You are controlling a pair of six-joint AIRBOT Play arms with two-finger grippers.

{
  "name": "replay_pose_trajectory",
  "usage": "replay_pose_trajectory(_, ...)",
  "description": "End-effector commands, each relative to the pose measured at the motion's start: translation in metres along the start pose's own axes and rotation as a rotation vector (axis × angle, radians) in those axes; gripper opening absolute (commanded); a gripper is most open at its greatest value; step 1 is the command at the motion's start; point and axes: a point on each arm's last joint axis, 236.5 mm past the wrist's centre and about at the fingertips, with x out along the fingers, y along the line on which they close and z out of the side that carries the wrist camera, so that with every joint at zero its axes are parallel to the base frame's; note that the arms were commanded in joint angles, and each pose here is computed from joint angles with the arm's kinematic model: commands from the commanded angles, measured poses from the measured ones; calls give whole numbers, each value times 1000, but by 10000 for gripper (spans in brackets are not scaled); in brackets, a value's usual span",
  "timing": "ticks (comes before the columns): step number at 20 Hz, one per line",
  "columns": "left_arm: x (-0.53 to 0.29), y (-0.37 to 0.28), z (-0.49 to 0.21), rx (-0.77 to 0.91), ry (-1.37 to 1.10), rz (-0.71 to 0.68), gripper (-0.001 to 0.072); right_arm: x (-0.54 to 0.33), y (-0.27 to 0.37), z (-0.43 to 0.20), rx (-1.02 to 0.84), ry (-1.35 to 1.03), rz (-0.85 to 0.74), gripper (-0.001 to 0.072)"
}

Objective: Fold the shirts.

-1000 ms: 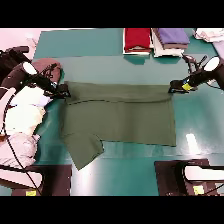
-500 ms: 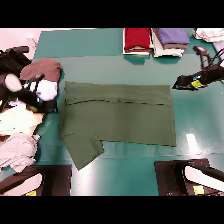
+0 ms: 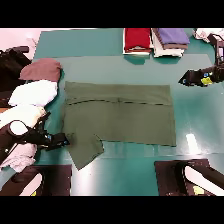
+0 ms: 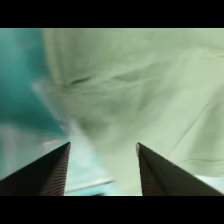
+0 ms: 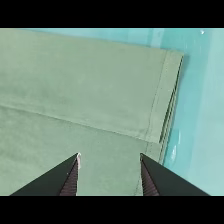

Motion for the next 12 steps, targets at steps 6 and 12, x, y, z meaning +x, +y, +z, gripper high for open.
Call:
replay_pose_trajectory(6,4,-50,11,94,-84,-125,20,-6,-9,-28,1,113,-19,431)
replay_pose_trajectory(12,-29,-62,28,226,-119,-74,20,15,-65,-179,242,446,-67,462)
